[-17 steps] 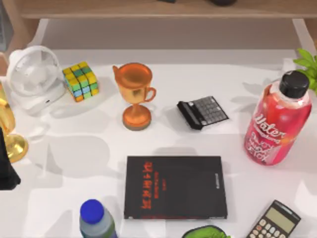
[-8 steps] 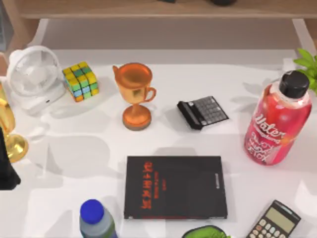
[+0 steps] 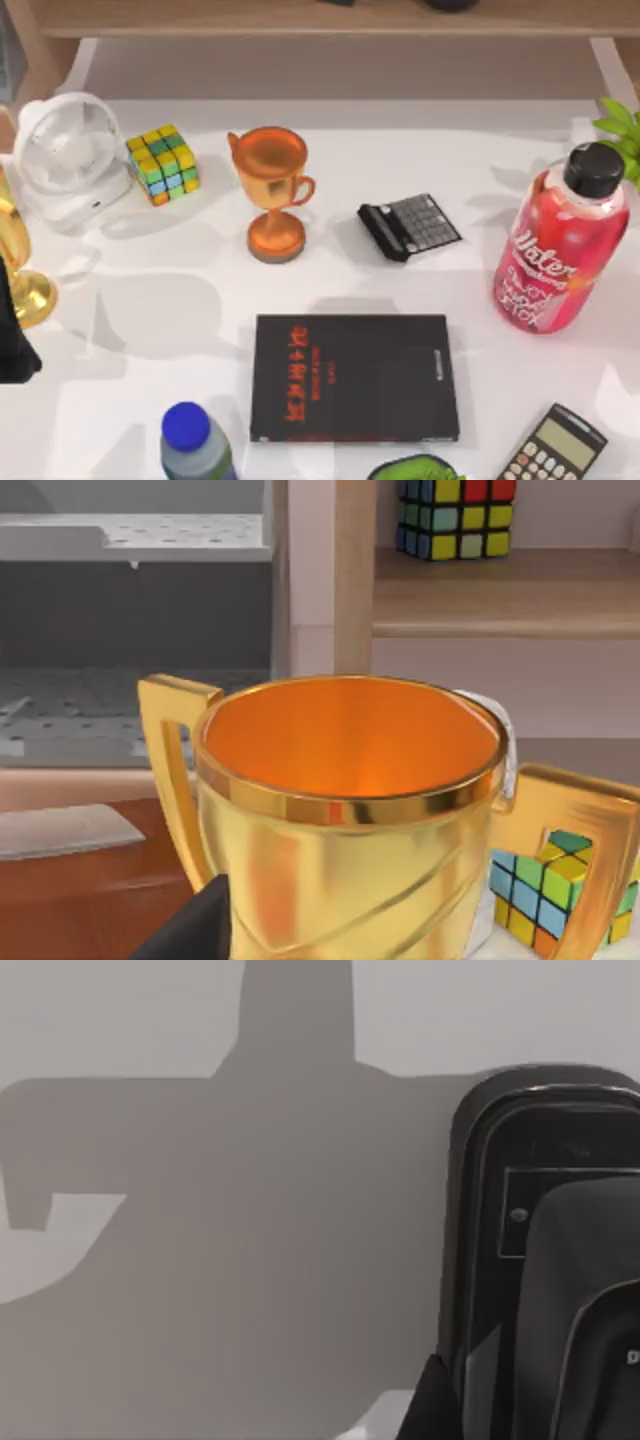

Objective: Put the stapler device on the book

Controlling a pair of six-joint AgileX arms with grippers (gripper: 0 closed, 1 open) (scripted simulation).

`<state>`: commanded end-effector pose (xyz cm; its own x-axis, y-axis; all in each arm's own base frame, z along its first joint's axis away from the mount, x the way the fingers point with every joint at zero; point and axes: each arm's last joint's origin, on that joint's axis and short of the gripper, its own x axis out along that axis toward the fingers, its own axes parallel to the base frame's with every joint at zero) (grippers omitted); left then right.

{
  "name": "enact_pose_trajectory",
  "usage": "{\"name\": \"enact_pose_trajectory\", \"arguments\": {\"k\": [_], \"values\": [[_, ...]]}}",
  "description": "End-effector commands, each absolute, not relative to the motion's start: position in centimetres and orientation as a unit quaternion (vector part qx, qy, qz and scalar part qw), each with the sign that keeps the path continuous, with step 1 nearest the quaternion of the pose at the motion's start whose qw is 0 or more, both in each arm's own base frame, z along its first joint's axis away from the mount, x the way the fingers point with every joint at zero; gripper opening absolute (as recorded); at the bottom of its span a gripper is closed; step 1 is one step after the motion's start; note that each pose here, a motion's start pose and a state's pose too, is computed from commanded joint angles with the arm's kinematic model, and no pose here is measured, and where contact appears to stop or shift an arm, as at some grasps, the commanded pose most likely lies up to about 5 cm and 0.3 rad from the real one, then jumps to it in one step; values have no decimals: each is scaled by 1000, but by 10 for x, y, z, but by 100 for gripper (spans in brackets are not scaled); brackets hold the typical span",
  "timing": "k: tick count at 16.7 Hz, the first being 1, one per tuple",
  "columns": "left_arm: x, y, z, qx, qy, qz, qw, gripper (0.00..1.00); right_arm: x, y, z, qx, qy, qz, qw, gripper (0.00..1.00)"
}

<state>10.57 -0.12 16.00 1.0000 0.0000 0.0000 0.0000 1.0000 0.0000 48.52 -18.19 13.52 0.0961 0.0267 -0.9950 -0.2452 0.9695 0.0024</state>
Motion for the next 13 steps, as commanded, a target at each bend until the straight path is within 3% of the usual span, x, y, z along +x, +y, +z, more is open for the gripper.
{"name": "enact_pose_trajectory", "arguments": {"k": [8, 13], "values": [[106, -1, 160, 0, 0, 0, 1000, 100, 484, -184, 141, -81, 664, 88, 738, 0], [106, -1, 160, 0, 0, 0, 1000, 100, 467, -177, 209, -76, 642, 41, 762, 0]]}}
